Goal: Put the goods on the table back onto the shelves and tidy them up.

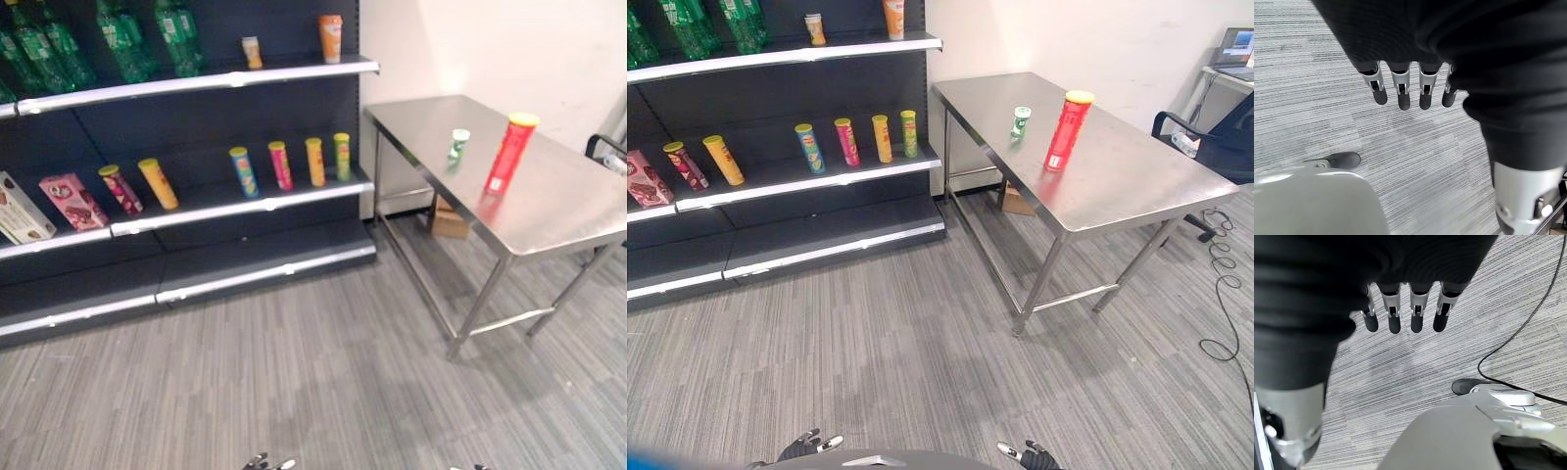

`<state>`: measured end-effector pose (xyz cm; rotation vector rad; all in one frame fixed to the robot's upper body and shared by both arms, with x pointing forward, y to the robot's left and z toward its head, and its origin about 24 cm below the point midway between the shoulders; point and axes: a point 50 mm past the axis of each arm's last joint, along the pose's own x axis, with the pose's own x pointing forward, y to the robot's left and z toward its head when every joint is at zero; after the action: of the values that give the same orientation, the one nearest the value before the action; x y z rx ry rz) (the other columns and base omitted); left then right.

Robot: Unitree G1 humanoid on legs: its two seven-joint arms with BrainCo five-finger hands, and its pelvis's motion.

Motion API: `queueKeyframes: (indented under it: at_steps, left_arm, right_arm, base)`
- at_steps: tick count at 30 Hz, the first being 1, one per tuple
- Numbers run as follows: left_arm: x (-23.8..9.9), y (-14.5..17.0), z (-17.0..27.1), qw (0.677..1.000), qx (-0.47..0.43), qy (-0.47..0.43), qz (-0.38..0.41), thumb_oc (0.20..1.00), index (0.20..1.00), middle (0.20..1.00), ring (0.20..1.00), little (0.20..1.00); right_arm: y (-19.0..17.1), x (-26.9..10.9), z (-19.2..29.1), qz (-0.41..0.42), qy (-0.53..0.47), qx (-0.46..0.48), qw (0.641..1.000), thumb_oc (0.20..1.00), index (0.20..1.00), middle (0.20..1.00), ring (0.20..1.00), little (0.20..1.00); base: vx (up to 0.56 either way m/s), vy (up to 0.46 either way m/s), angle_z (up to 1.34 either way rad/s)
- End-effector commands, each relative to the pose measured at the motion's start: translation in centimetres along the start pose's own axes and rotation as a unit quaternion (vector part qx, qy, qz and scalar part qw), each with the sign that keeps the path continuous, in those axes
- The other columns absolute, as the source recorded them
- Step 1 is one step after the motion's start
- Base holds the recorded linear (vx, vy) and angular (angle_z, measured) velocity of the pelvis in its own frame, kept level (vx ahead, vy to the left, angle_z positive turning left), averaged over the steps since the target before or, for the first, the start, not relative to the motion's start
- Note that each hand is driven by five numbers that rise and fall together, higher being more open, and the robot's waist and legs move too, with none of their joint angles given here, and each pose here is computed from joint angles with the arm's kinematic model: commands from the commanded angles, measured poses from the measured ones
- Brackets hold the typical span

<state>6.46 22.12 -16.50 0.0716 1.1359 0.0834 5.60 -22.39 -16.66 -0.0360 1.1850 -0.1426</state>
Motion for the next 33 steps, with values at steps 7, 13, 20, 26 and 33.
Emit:
queueKeyframes:
  at_steps: [7, 13, 20, 26, 33]
  left_arm:
    - [0.58, 0.73, 2.29, 0.999, 0.016, -0.028, 0.010, 1.000, 1.000, 1.000, 1.000, 1.000]
    - [0.62, 0.52, 2.44, 0.999, 0.002, -0.033, 0.008, 1.000, 1.000, 1.000, 1.000, 1.000]
    - [0.58, 0.42, 2.14, 1.000, 0.005, -0.026, 0.008, 1.000, 1.000, 1.000, 1.000, 1.000]
    - [0.62, 0.29, 2.29, 1.000, 0.005, -0.030, 0.006, 1.000, 1.000, 1.000, 1.000, 1.000]
    - [0.67, 0.39, 2.63, 0.999, 0.008, -0.036, 0.009, 1.000, 1.000, 1.000, 1.000, 1.000]
  right_arm:
    - [0.72, 0.44, 1.84, 0.019, -0.027, -0.038, 0.999, 1.000, 1.000, 1.000, 1.000, 1.000]
    - [0.75, 0.44, 1.79, 0.018, -0.027, -0.040, 0.999, 1.000, 1.000, 1.000, 1.000, 1.000]
    - [0.75, 0.40, 1.55, 0.017, -0.023, -0.046, 0.999, 1.000, 1.000, 1.000, 1.000, 1.000]
    - [0.79, 0.45, 1.81, 0.017, -0.026, -0.047, 0.998, 1.000, 1.000, 1.000, 1.000, 1.000]
    - [0.71, 0.56, 2.29, 0.018, -0.028, -0.054, 0.998, 1.000, 1.000, 1.000, 1.000, 1.000]
  base:
    - [0.00, 0.000, 0.00]
    - [0.00, 0.000, 0.00]
    - [0.00, 0.000, 0.00]
    - [0.00, 0.044, -0.03]
    - [0.00, 0.069, -0.11]
